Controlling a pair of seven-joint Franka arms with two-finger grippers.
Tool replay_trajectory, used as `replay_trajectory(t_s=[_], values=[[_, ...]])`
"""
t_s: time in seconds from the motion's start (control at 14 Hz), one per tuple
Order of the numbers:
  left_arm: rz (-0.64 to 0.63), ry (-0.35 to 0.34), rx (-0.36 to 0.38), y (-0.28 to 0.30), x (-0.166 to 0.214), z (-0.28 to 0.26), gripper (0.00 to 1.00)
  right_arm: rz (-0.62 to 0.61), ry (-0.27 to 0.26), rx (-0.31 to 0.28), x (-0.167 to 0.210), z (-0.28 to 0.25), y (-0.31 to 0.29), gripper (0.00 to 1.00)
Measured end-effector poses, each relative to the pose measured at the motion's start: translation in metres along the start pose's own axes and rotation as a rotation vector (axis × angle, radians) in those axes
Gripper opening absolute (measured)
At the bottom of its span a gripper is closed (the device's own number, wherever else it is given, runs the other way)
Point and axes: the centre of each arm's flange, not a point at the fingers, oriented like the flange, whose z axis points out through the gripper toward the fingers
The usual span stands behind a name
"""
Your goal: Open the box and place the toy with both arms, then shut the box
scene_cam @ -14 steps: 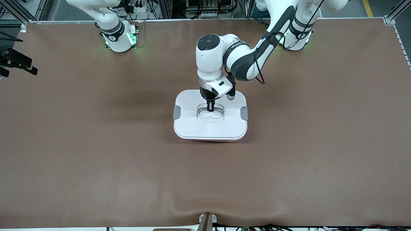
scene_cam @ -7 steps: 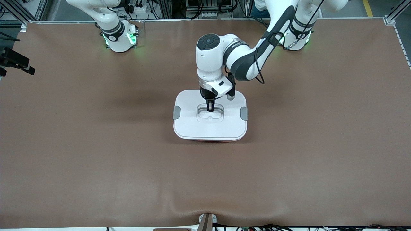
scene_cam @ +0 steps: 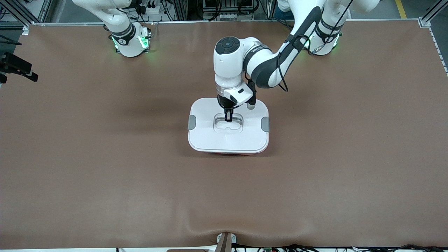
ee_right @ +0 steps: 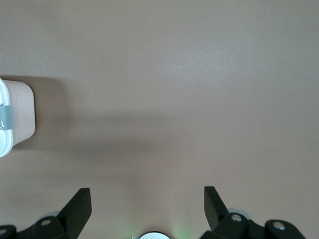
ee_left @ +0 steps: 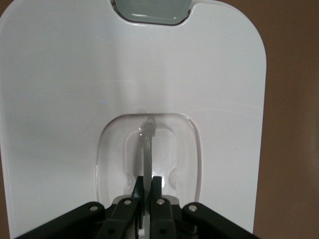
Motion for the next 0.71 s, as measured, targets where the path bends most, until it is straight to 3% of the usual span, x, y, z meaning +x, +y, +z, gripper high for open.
replay_trajectory(t_s=[0.71], values=[[0.012, 0.013, 0.001, -0.0068, 0.0050, 0.0019, 0.07, 0.000, 0.000, 0.000, 0.0000, 0.0000, 0.0001, 1.00]])
